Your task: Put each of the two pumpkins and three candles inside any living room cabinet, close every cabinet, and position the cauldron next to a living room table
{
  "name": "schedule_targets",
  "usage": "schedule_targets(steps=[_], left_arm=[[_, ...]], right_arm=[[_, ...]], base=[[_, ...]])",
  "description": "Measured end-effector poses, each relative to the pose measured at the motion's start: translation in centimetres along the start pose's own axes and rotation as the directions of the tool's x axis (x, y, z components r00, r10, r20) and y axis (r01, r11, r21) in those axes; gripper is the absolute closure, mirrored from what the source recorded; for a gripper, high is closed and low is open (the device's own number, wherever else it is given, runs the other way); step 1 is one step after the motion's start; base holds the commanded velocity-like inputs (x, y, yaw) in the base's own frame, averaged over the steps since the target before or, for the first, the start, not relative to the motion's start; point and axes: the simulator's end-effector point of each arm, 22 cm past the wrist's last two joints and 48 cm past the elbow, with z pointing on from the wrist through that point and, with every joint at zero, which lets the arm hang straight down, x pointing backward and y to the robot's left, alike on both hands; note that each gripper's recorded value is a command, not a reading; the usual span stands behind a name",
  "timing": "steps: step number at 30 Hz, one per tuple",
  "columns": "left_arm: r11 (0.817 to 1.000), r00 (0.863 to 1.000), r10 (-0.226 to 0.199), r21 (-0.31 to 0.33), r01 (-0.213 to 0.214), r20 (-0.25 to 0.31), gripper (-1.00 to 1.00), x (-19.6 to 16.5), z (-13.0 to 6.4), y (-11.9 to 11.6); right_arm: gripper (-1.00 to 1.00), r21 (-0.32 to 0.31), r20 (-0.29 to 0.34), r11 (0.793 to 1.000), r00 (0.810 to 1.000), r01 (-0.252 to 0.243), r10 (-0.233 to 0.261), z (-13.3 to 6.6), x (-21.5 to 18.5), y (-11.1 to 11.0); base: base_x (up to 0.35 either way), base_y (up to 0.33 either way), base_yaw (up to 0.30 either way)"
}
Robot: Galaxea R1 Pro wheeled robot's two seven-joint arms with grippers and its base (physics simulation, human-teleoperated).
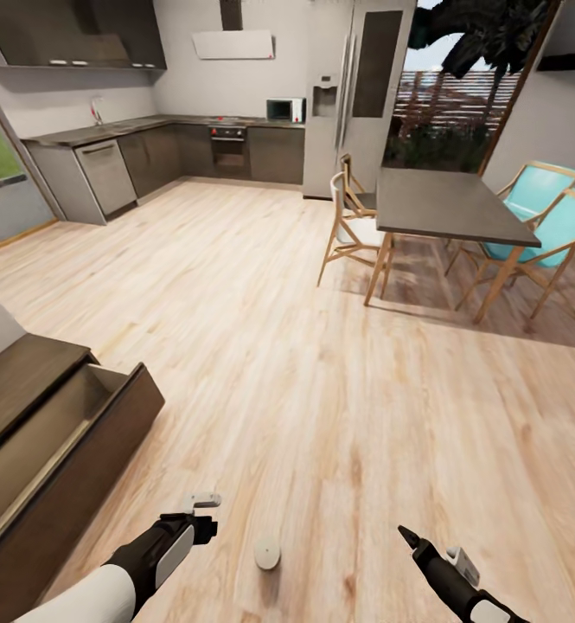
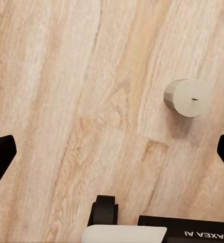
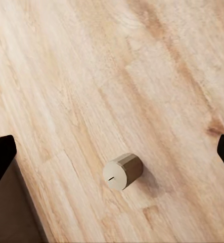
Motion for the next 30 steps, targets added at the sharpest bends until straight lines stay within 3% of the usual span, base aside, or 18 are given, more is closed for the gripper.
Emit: schedule_targets(steps=[30], left_arm=[[1.0, 1.0, 0.0, 0.002, 0.0, 0.025, -1.0, -1.1, -0.8, -0.1]], right_arm=[[-1.0, -0.02, 0.014, 1.0, 1.0, 0.006, -0.005, -0.2, -0.7, 1.0]], base=[[0.0, -0.003, -0.25]])
